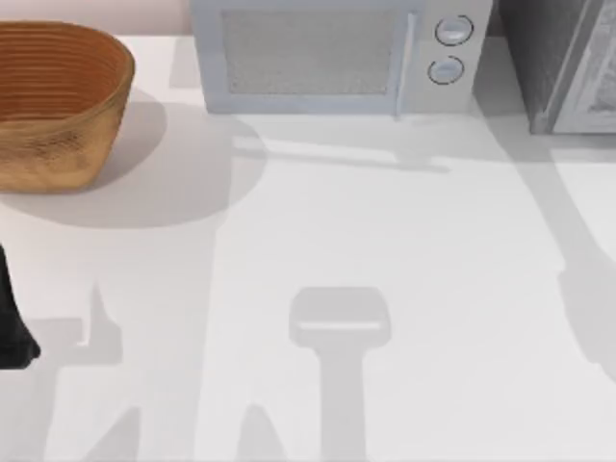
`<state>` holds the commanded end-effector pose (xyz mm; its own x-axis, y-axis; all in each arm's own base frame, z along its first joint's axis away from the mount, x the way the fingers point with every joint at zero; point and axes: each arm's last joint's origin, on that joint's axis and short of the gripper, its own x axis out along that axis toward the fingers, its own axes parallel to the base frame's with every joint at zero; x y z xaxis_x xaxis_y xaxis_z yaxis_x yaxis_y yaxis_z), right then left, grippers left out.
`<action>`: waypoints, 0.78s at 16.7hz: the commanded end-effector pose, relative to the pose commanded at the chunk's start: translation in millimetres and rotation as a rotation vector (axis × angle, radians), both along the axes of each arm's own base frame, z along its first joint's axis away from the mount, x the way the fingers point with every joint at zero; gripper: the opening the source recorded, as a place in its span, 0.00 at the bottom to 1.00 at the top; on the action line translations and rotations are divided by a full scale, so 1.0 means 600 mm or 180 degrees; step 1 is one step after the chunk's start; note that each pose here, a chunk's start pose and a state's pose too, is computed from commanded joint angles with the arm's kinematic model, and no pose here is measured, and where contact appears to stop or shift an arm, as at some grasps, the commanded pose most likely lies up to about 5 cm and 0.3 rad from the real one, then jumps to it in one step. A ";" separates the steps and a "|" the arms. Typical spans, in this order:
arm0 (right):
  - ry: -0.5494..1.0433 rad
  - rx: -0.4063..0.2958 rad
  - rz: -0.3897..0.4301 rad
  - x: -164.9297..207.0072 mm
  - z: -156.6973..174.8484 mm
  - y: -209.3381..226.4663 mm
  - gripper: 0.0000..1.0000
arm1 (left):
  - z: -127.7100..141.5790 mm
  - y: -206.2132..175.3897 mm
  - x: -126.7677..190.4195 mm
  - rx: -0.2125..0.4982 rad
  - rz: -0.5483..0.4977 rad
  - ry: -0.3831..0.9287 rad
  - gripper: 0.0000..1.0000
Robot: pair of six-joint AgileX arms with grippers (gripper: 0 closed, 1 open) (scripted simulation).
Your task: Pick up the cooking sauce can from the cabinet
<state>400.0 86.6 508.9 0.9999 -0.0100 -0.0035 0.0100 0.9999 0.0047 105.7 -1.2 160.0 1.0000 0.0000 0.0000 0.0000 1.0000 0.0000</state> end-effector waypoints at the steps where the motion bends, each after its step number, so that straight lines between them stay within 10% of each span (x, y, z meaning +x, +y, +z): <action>1: 0.0000 0.0000 0.0000 0.000 0.000 0.000 0.92 | 0.000 0.000 0.000 0.0000 0.0000 0.0000 1.00; 13: 0.0000 0.0000 0.0000 0.000 0.000 0.000 0.02 | 0.000 0.000 0.000 0.0000 0.0000 0.0000 1.00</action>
<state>400.0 86.6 508.9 0.9999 -0.0100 -0.0035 0.0100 0.9999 0.0047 105.7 -1.2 160.0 1.0000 0.0000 0.0000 0.0000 1.0000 0.0000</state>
